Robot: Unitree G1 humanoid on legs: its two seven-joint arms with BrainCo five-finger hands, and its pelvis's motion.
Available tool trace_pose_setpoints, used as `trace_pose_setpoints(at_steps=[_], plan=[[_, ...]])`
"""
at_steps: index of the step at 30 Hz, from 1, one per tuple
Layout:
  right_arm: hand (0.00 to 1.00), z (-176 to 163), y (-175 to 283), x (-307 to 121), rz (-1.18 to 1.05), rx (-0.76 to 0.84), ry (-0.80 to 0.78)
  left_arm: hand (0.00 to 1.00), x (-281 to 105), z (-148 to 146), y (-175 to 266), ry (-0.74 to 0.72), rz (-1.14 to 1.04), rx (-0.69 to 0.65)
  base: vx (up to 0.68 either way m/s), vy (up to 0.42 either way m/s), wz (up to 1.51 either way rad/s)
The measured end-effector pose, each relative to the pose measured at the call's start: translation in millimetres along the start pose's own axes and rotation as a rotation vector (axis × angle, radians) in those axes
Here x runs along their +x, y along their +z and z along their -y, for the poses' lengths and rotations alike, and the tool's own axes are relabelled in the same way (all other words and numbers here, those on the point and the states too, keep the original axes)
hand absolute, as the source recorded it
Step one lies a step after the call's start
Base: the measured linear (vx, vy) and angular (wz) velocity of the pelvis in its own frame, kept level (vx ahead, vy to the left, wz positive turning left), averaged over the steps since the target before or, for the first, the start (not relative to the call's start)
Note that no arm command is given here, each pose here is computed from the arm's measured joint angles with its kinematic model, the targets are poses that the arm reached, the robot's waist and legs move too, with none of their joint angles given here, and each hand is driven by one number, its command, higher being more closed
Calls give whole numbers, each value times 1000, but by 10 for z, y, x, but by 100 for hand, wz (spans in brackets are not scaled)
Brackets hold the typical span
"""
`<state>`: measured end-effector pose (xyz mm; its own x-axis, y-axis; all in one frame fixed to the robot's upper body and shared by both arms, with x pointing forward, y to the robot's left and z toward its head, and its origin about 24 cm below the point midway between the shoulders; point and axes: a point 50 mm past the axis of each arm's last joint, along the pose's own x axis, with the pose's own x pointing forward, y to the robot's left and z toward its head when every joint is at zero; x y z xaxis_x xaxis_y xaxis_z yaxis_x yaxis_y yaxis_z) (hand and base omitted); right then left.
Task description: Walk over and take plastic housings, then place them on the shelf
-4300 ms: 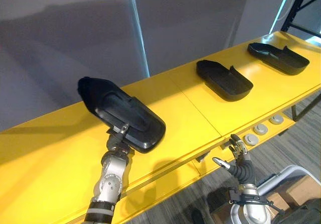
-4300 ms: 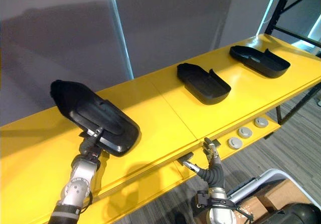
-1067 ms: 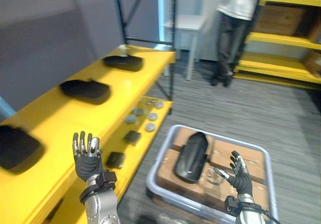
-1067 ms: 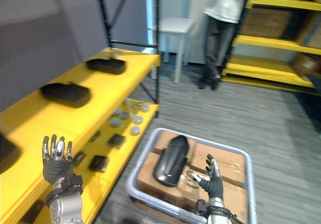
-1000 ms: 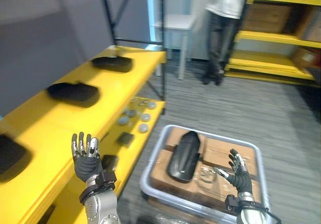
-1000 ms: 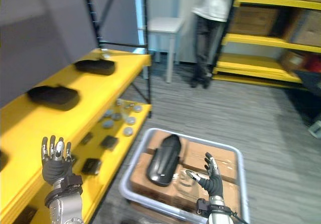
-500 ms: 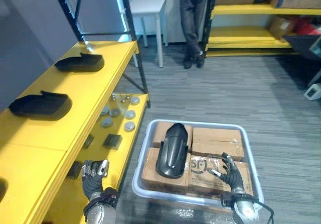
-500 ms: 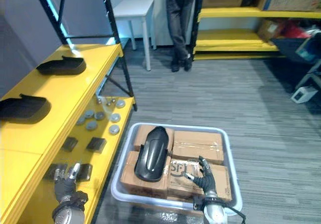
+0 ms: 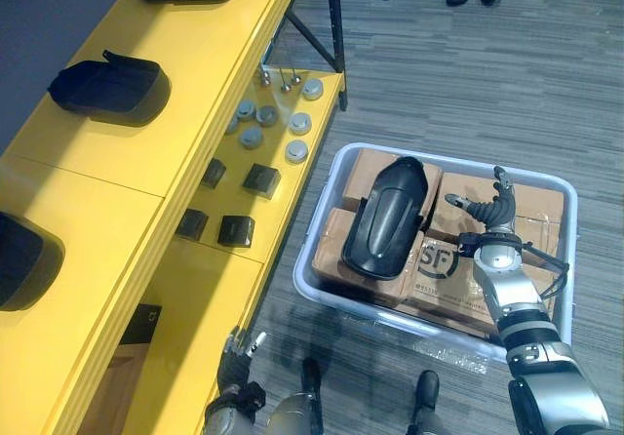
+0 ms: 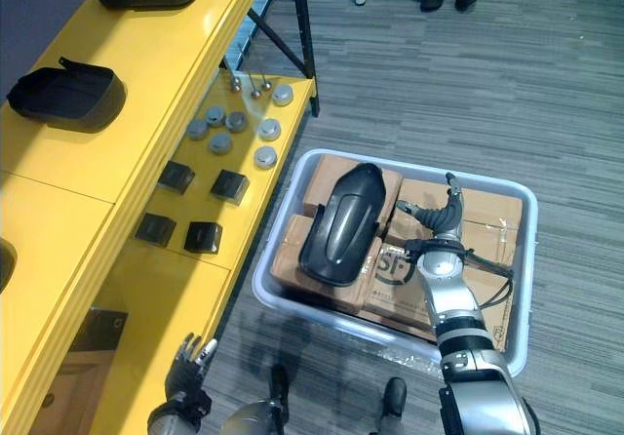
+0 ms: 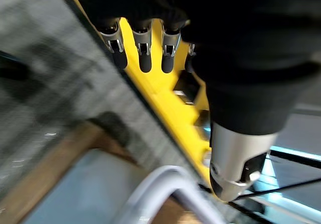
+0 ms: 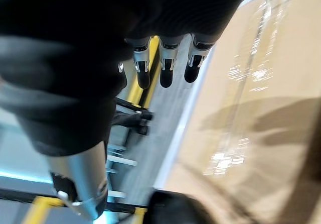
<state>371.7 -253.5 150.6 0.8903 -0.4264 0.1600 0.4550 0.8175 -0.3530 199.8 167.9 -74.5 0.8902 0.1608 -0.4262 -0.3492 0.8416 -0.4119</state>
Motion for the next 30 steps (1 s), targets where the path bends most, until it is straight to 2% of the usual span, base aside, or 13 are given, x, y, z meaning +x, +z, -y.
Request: trace_pose_setpoints(at_steps=[6,12,13,19,24,26,30], plan=[[0,-189,-112,-40,-63,-144,206,0,-28,-94,-163,3,-73,-49,-23,10,-3],[0,-259,-135,-137,-28,-274,314,0,47,1,-181,-42,-90,-43,-36,15,1],[100,-287,-126,-152,-19,-303,332,0,60,28,-180,-52,-93,-40,-31,5,0],[100,-290,-124,-131,-38,-406,326,0,72,74,-236,-74,-125,-31,10,2,4],[100,-242,-72,-10,-98,-590,251,0,71,80,-268,-78,-144,-26,37,-12,8],[100,-202,-78,42,-146,-621,215,0,67,114,-284,-96,-151,-22,25,-12,6],[100,-10,-375,65,-333,-664,148,0,61,158,-291,-118,-153,-37,15,6,7]])
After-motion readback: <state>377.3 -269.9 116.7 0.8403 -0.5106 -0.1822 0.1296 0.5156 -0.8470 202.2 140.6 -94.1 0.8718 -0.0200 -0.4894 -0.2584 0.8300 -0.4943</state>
